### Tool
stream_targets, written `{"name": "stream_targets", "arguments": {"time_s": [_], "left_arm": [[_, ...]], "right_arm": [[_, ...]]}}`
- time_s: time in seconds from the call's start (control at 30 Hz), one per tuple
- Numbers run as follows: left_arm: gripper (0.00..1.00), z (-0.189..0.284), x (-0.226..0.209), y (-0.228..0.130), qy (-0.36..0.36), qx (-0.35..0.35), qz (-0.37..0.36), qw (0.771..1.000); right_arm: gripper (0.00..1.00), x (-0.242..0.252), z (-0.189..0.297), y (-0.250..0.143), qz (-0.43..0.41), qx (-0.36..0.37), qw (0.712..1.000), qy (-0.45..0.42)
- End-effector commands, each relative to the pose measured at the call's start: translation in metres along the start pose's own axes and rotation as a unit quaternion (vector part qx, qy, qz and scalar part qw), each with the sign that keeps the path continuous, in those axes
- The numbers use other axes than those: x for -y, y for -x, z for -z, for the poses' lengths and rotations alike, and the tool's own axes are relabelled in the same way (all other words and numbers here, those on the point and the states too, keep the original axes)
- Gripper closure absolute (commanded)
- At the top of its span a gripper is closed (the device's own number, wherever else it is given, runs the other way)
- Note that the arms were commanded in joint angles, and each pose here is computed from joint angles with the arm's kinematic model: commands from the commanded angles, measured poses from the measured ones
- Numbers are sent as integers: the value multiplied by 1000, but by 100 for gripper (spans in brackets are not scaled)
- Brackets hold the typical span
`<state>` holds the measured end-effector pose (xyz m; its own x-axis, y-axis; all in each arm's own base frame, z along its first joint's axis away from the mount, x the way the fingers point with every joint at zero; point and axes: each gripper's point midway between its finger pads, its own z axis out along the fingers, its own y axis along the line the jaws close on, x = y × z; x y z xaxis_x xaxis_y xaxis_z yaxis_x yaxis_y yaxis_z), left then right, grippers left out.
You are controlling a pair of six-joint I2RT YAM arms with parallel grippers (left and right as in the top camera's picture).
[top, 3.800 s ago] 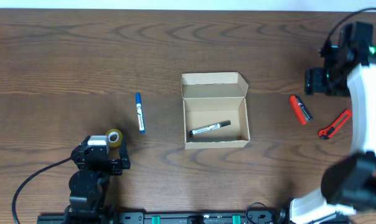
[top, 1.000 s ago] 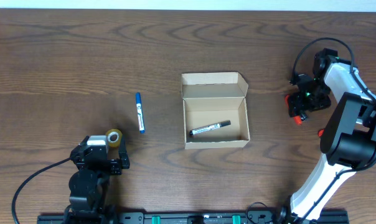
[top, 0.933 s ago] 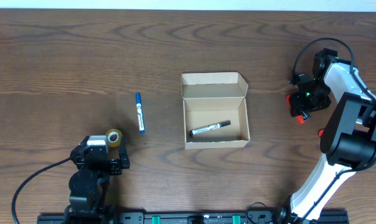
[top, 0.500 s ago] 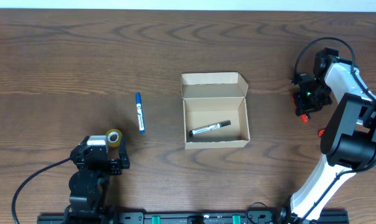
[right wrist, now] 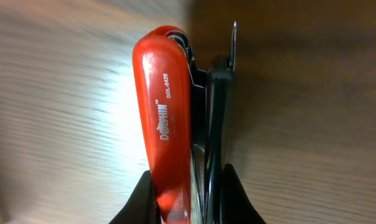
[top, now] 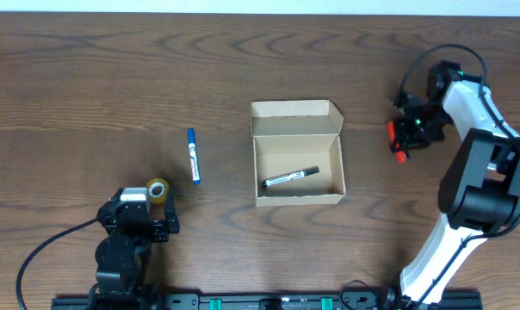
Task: Pack container
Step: 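Carry the red stapler into the box and open the right gripper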
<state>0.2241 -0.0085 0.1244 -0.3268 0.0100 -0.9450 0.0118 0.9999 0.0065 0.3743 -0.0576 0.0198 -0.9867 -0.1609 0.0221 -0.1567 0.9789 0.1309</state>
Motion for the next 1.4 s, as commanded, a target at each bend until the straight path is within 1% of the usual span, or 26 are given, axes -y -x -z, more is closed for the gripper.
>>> {"name": "stream_targets", "arguments": {"time_s": [0.0, 0.1, 0.2, 0.27, 0.37, 0.4, 0.47, 0.57, 0.63, 0.7, 0.8, 0.87, 1.03, 1.23, 1.37], "left_arm": [[5, -2, -3, -7, 9, -6, 5, 1000], [5, -2, -3, -7, 9, -6, 5, 1000], [5, -2, -3, -7, 9, -6, 5, 1000], [5, -2, -3, -7, 9, -6, 5, 1000], [5, -2, -3, -7, 9, -6, 5, 1000], [5, -2, -3, -7, 9, -6, 5, 1000], [5, -2, -3, -7, 9, -6, 5, 1000], [5, -2, -3, -7, 9, -6, 5, 1000], [5, -2, -3, -7, 9, -6, 5, 1000], [5, -2, -3, -7, 9, -6, 5, 1000], [5, -2, -3, -7, 9, -6, 5, 1000], [5, -2, -3, -7, 9, -6, 5, 1000], [5, -2, -3, -7, 9, -6, 5, 1000], [5, -2, -3, -7, 9, -6, 5, 1000], [5, -2, -3, -7, 9, -6, 5, 1000]], "right_arm": [[99, -37, 69, 38, 38, 102, 994, 4], [99, -73, 103, 48, 88, 154, 984, 30], [99, -113, 132, 48, 163, 193, 966, 55], [99, -140, 145, 41, 223, 205, 951, 63], [99, -176, 153, 25, 321, 199, 924, 63], [99, -187, 152, 17, 357, 191, 912, 64], [99, -209, 148, -3, 446, 162, 878, 69], [99, -239, 138, -37, 561, 112, 815, 88], [99, -254, 134, -52, 616, 91, 777, 97], [99, -262, 131, -59, 648, 78, 752, 92], [99, -272, 127, -61, 675, 74, 729, 88], [99, -274, 124, -62, 683, 69, 721, 89], [99, -269, 105, -59, 680, 39, 726, 92], [99, -252, 57, -54, 670, -27, 736, 91], [99, -240, 20, -46, 649, -72, 753, 83]]}}
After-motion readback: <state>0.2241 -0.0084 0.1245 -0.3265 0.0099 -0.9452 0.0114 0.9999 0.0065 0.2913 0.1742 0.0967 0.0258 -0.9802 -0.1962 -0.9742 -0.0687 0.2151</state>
